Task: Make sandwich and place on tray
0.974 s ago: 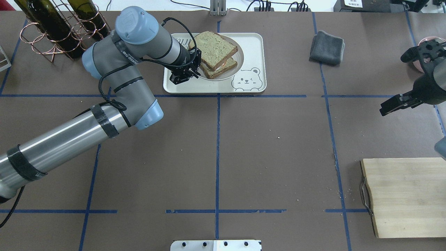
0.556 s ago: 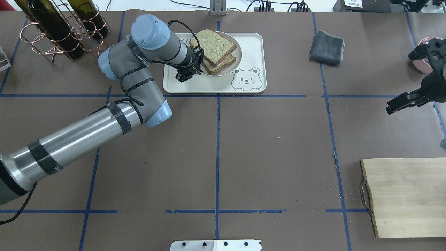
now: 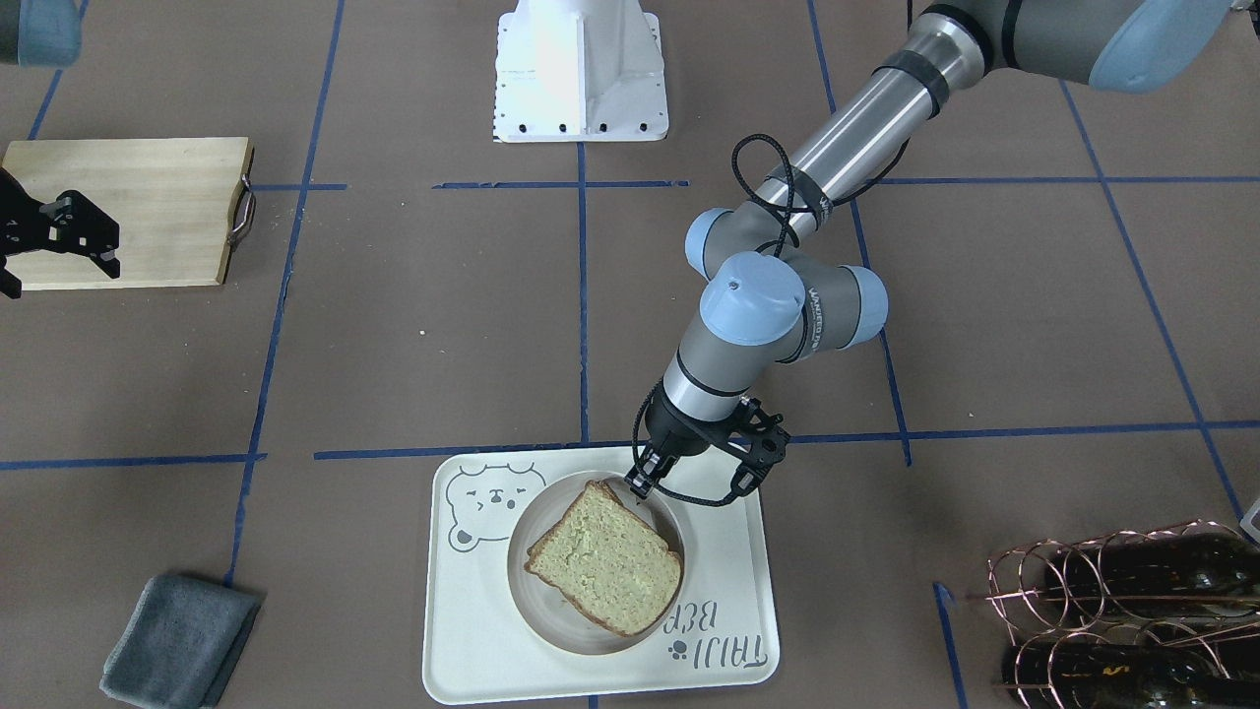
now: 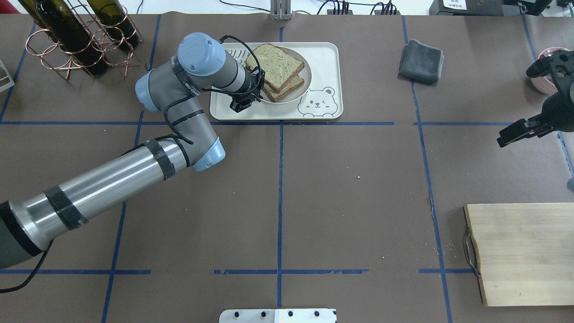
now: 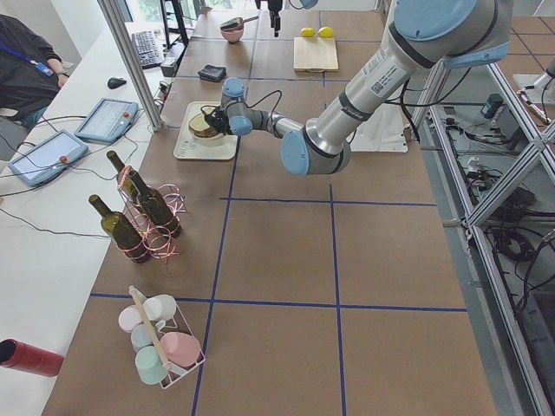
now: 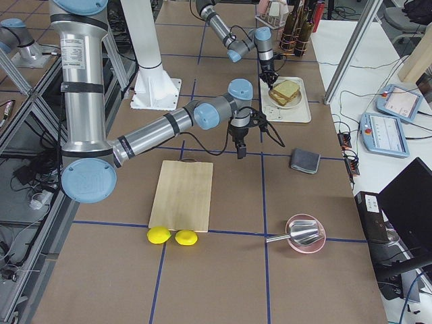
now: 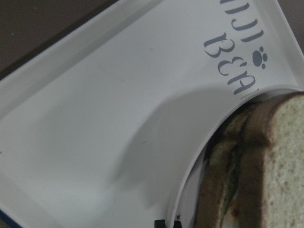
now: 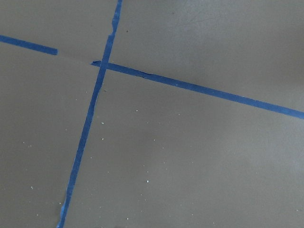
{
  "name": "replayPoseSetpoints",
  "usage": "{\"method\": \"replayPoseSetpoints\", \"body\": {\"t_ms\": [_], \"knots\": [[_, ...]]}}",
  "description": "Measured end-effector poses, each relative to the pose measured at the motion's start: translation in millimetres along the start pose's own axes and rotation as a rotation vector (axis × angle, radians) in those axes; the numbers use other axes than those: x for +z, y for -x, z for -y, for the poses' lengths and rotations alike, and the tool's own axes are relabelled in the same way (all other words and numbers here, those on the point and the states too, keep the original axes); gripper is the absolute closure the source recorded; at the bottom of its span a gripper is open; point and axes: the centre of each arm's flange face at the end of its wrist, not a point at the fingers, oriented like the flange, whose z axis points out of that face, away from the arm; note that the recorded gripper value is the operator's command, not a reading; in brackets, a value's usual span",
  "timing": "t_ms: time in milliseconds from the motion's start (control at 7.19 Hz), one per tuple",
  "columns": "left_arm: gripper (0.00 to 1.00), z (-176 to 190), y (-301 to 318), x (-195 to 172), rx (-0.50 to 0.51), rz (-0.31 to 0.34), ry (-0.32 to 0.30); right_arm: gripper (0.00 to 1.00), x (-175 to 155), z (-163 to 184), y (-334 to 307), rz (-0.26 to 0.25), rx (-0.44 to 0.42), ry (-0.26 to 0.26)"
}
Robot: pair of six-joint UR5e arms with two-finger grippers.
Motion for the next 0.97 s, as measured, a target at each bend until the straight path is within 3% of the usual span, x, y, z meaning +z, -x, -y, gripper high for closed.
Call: {"method": "replayPoseSetpoints", "body": {"t_ms": [139,278,417,974], "knots": [[0.73,4,0,-5,0.044,-0.005,0.0,0.0,0,0,1,0.001,0.0,-0.001],[0.65,12,8,-18,0.084,-0.009,0.014,0.0,-1,0,1,0.002,0.0,-0.001],[0.01,20,23,-38,0.12,0.001,0.04,0.0,-1,0,0,0.001,0.002,-0.002],[0.0,17,86,-159,0.356,0.071,0.058,0.0,-1,-8,-26,-0.018,0.034,0.005]]}}
